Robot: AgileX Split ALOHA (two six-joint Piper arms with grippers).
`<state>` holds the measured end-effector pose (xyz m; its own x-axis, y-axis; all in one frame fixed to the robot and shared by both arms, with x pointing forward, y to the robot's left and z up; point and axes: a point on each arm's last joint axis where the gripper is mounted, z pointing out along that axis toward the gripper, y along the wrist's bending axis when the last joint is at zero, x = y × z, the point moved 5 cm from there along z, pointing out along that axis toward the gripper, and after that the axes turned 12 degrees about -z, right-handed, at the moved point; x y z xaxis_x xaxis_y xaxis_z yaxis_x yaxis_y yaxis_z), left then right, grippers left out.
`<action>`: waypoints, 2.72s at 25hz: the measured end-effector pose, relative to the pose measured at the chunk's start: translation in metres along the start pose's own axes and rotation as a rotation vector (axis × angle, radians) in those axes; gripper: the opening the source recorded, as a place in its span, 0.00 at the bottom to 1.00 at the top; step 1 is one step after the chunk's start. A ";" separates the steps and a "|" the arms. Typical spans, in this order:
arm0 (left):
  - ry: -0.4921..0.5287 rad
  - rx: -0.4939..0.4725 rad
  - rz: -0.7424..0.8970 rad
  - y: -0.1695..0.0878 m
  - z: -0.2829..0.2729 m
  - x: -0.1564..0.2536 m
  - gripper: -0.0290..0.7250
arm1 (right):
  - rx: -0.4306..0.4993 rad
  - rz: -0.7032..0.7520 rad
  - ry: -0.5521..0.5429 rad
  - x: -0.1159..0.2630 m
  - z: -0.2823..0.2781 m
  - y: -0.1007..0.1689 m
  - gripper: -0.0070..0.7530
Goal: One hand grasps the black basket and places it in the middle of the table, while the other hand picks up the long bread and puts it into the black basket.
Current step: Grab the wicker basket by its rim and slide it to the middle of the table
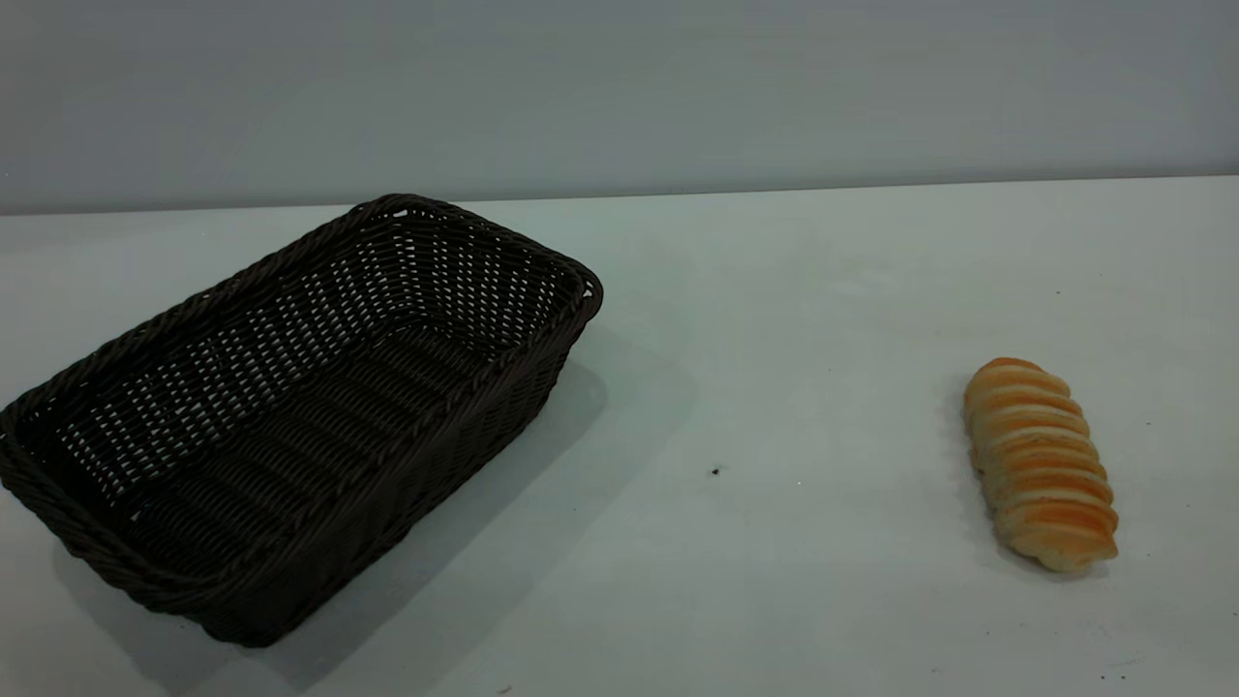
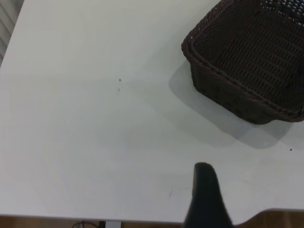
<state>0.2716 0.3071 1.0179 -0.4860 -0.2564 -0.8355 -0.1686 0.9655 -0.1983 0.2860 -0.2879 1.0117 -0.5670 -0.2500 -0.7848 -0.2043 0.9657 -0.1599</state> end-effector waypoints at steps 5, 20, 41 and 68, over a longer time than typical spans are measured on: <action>0.000 0.000 0.000 0.000 0.000 0.000 0.80 | 0.000 0.000 0.000 0.000 0.000 0.000 0.55; 0.000 0.000 0.000 0.000 0.000 0.000 0.80 | 0.000 0.000 0.000 0.000 0.000 0.000 0.55; 0.000 0.000 0.000 0.000 0.000 0.000 0.80 | 0.000 0.000 0.000 0.000 0.000 0.000 0.55; 0.504 -0.148 -0.132 -0.024 0.124 -0.059 0.80 | -0.155 0.003 0.020 -0.086 0.082 -0.009 0.55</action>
<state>0.4108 0.3047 1.0085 -0.7975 -0.3997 -0.4519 -0.3574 0.9165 -0.1799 0.4021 -0.2695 1.0309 -0.5831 -0.2500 -0.7730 -0.3227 0.9445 -0.0620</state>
